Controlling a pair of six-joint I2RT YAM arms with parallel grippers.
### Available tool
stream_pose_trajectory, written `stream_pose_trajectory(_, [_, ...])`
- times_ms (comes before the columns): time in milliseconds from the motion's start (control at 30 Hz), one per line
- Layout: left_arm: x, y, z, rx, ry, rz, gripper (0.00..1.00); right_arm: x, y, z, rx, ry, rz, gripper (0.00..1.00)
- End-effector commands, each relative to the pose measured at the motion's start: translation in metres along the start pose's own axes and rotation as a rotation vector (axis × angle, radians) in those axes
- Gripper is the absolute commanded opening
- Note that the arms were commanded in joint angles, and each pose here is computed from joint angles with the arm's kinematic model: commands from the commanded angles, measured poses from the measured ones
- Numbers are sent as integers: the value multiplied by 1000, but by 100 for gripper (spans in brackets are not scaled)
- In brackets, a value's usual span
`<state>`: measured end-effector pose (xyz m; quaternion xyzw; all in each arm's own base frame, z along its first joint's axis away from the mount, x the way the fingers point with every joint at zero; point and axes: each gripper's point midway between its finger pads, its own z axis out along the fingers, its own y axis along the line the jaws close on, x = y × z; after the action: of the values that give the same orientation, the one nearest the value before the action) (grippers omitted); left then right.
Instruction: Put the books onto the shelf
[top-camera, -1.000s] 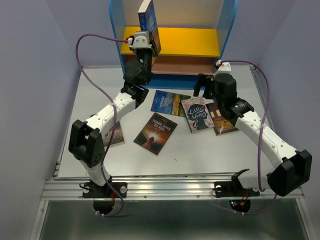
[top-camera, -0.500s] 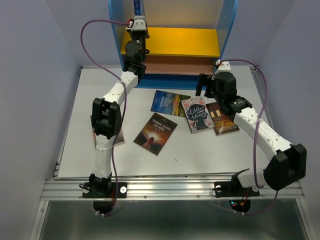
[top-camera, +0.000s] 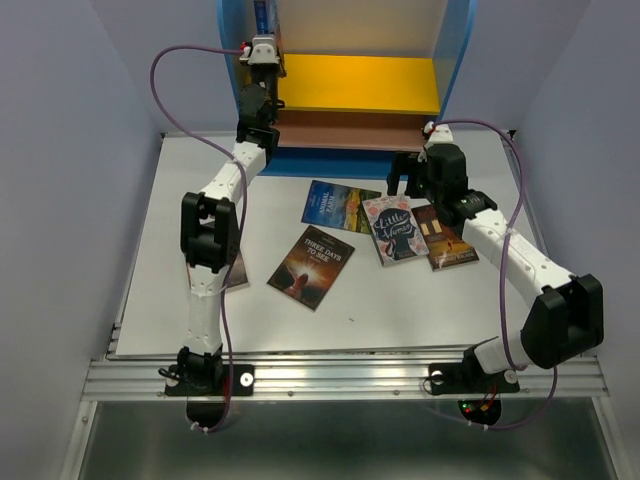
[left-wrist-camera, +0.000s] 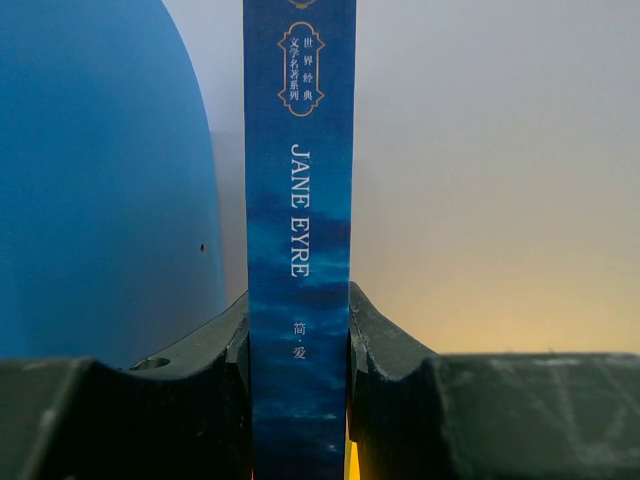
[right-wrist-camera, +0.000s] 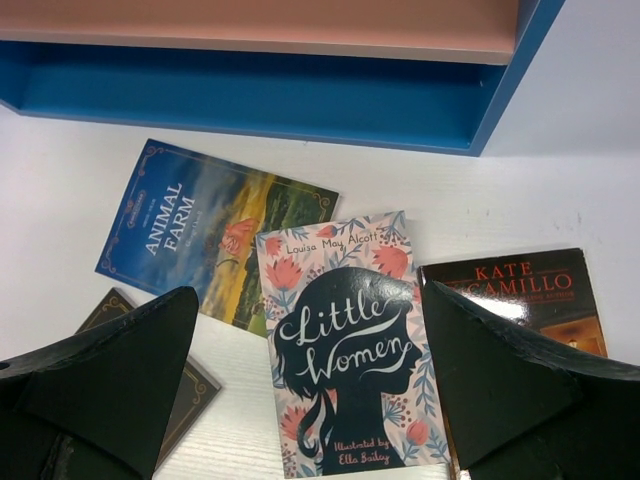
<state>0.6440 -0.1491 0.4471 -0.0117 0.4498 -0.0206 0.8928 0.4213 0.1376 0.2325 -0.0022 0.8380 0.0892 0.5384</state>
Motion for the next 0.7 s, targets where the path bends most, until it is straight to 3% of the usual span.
stream_pose_trajectory(0, [-114,14,4,-38,-366,-122,0,-27,7,0,-35,-72,23,100])
stream_pose_trajectory(333, [-74,18,-1,-77,-318,-175,0,-25,5,-1,-24,-61,16,100])
stream_pose_trajectory(600, [-52,47,-11,-250,-274,-214,0,-18,4,-1,-17,-39,34,100])
stream_pose_trajectory(667, [-50,47,-11,-252,-265,-211,6,-16,4,-2,-18,-34,38,100])
